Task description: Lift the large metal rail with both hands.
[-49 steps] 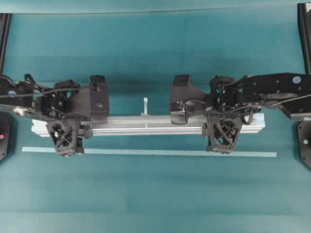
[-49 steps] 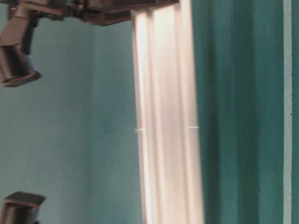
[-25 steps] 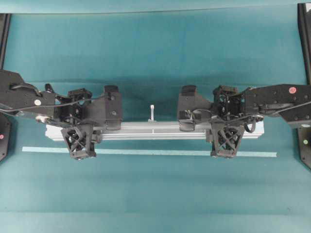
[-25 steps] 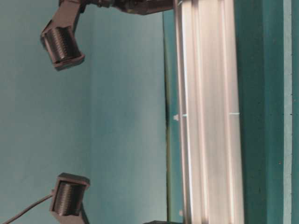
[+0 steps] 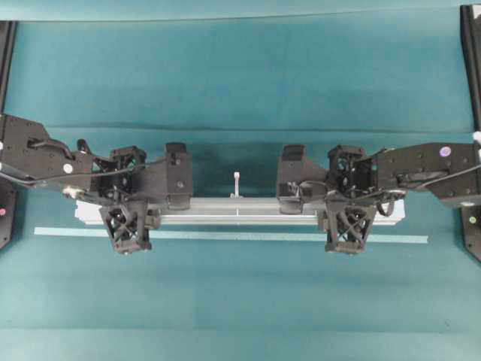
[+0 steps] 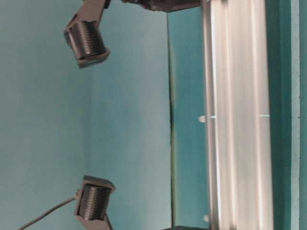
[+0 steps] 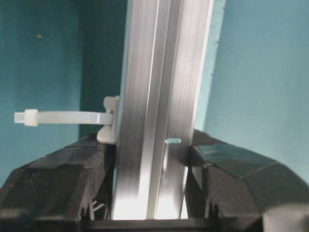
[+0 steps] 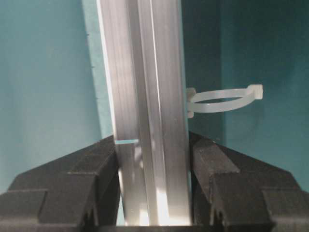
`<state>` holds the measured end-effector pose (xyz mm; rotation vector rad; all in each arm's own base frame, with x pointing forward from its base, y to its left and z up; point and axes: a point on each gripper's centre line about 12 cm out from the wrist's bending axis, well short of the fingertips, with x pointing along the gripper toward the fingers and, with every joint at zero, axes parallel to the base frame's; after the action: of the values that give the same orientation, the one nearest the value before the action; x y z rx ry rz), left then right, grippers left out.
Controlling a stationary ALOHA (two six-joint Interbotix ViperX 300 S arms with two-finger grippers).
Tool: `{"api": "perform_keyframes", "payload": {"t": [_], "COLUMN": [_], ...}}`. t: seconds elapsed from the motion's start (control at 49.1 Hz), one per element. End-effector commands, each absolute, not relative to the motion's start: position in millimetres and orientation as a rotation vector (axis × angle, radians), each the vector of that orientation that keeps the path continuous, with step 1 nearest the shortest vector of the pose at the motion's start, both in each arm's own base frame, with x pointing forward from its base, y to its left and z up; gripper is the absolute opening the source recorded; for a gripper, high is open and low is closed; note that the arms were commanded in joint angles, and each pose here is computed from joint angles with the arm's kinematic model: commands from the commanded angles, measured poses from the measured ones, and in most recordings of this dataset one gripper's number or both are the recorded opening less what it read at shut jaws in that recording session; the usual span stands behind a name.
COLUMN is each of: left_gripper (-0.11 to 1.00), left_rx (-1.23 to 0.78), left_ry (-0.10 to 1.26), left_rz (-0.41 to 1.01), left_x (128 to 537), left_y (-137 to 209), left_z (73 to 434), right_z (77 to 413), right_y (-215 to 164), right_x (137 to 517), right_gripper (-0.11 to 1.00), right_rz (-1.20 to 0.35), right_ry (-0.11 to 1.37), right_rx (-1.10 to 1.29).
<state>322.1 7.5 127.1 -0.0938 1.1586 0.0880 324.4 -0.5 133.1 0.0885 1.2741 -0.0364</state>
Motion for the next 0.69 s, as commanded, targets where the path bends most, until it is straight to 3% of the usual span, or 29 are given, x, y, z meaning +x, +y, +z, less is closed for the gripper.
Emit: {"api": "perform_keyframes", "payload": {"t": [0.0,0.672], "left_gripper": [0.36,0.36], "left_rx": [-0.131,-0.122], "left_ry": [1.101,1.104], "left_rz": [0.104,0.104], "left_x": [331,331], "left_y": [7,11], "left_z": [134,123], "right_z": [138,114], "right_y": [8,9], "right_x": [335,333], "right_gripper": [0.38,0.38], "right_rz": [-0.023,-0.031], "right_ry": [1.212,1.229], "right_rx": [0.1,0.116]}}
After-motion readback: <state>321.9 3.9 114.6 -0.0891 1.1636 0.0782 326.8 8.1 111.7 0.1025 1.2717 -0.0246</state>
